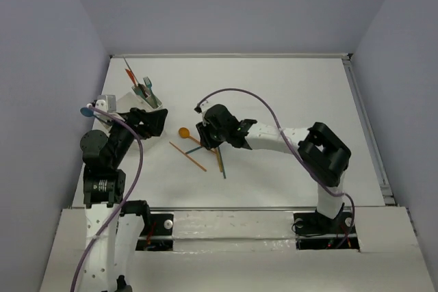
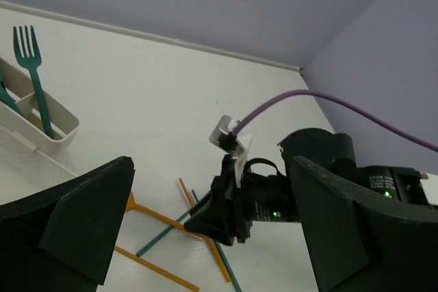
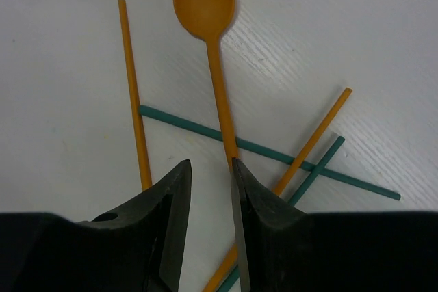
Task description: Sort the eating utensils into containers
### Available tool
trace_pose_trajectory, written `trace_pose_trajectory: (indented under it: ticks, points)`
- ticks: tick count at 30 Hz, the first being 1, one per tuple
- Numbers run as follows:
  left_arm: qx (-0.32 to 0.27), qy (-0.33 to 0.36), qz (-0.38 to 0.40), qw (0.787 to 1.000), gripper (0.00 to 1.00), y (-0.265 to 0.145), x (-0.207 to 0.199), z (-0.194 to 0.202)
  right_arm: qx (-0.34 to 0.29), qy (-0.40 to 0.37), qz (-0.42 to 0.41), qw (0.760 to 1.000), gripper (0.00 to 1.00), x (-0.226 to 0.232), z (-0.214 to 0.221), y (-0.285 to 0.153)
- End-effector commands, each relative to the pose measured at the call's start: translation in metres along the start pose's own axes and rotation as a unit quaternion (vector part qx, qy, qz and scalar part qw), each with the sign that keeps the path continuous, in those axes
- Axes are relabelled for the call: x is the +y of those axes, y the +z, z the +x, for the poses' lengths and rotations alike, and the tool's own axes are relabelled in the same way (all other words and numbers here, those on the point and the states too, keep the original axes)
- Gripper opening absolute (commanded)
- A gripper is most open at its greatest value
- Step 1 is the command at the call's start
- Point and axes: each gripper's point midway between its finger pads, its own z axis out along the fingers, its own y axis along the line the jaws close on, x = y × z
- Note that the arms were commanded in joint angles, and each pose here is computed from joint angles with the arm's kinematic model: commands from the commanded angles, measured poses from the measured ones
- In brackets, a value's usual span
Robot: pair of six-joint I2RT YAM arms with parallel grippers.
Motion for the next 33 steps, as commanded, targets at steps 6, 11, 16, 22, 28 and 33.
trace_pose_trajectory:
  ticks: [6,11,16,22,28,33]
  points:
    - [0.033,0.043,0.024,0.998,0.99,0.0,-0.009,0.033,0.035,-0.024,0.012,0.999,0.41,0.003,-0.009,0.032]
    - [0.023,0.051,0.019,0.998,0.99,-0.002,-0.011,0.029,0.042,-0.028,0.036,0.998,0.45,-0.005,-0.012,0.049]
    - [0.026,0.055,0.018,0.998,0.99,-0.003,-0.013,0.03,0.05,-0.023,0.037,0.998,0.42,-0.006,-0.006,0.061]
    - [0.023,0.055,0.014,0.998,0.99,-0.004,-0.011,0.03,0.044,-0.019,0.032,0.998,0.31,-0.004,-0.011,0.071]
    - [0.02,0.049,0.005,0.999,0.99,-0.004,-0.008,0.029,0.032,-0.027,0.03,0.999,0.1,-0.003,-0.02,0.074]
    - [0.023,0.04,-0.005,0.999,0.98,-0.002,-0.005,0.031,0.0,-0.035,0.021,0.999,0.0,0.004,-0.042,0.07]
